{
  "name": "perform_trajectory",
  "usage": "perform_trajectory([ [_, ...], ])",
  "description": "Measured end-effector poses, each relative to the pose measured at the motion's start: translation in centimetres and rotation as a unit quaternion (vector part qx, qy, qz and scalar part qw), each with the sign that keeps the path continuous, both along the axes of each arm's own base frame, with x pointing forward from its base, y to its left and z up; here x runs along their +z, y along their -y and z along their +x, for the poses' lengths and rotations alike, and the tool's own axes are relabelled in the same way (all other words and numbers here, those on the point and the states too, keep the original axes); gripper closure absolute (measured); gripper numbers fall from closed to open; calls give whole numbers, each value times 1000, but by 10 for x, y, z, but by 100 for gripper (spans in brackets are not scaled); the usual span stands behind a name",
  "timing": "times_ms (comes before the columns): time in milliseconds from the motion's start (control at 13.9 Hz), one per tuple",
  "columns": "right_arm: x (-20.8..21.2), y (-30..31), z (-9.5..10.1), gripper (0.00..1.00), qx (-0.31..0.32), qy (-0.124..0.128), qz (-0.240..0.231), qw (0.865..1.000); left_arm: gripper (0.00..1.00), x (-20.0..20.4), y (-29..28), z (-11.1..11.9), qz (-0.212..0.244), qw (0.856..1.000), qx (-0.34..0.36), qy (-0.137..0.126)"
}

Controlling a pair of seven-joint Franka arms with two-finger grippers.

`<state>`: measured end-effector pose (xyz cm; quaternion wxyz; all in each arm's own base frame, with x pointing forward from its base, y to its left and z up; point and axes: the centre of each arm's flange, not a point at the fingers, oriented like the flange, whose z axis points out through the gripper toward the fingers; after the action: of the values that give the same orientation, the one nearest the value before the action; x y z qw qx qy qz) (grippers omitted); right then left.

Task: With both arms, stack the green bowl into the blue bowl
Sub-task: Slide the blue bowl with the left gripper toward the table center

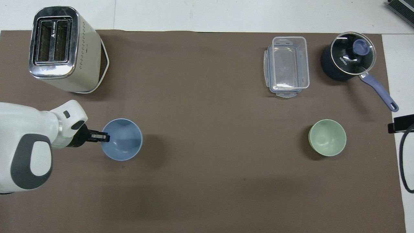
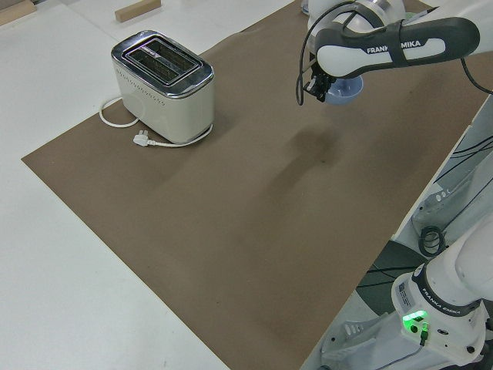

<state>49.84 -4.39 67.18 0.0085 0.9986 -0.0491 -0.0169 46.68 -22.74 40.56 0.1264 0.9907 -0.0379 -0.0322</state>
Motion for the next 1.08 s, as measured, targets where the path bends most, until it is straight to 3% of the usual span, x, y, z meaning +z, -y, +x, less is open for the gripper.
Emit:
perform_trajectory([
  [430, 0, 0, 0, 0, 0, 0, 0, 1000, 96, -42, 98, -27, 1, 1000, 26, 9],
  [1075, 0, 0, 0, 0, 0, 0, 0, 1000, 95, -87, 117, -10, 16, 999, 36, -13],
])
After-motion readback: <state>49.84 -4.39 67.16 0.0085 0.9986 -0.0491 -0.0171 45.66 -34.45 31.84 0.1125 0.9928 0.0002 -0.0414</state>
